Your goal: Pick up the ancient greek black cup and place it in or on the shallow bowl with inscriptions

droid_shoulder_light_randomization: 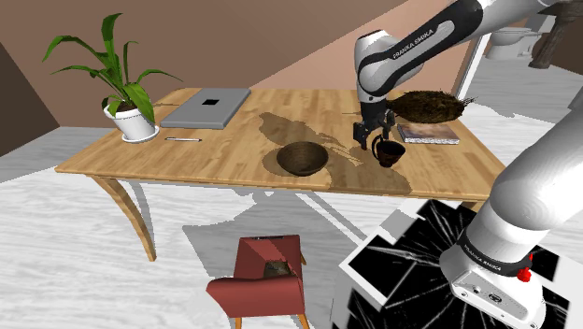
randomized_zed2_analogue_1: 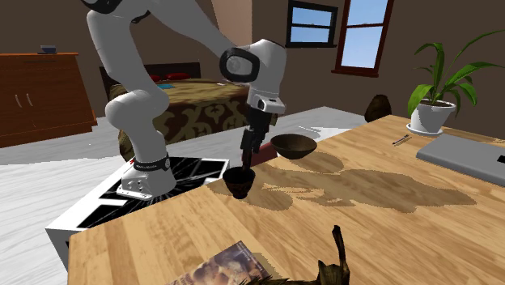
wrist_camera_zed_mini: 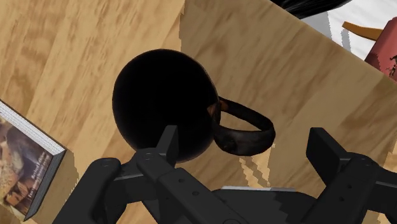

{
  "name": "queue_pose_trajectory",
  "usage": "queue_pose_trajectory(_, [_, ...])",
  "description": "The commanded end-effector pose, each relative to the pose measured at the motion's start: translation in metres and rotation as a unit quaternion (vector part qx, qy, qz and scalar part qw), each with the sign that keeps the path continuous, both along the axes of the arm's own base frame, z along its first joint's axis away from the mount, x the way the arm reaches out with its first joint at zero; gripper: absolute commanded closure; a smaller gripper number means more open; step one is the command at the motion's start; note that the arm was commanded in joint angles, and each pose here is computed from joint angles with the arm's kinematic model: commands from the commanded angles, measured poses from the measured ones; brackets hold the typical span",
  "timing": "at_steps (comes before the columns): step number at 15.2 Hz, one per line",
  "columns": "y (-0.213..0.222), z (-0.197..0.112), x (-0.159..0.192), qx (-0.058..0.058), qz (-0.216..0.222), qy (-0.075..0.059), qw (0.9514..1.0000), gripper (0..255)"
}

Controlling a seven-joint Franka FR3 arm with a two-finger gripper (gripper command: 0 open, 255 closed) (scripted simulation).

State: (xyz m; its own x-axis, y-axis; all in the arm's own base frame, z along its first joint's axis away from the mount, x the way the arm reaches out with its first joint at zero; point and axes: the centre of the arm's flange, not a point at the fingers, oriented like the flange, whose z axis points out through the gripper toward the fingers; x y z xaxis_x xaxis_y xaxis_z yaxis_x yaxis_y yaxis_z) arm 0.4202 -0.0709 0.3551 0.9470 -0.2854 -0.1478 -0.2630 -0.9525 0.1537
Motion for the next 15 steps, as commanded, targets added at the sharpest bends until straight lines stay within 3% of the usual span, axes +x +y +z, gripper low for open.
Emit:
queue_pose_trajectory(1, [-0.0016,-0.0096,-0.0023,0.000,0.000,0.000,1.0000,0])
queue_pose_trajectory(9, [-0.0019,-0.0126,-0.0029,0.000,0.000,0.000,1.0000,0])
queue_pose_trajectory(10, [-0.0019,-0.0126,-0.0029,0.000,0.000,0.000,1.0000,255])
queue_pose_trajectory(15, [-0.0019,-0.0126,-0.0029,0.000,0.000,0.000,1.0000,255])
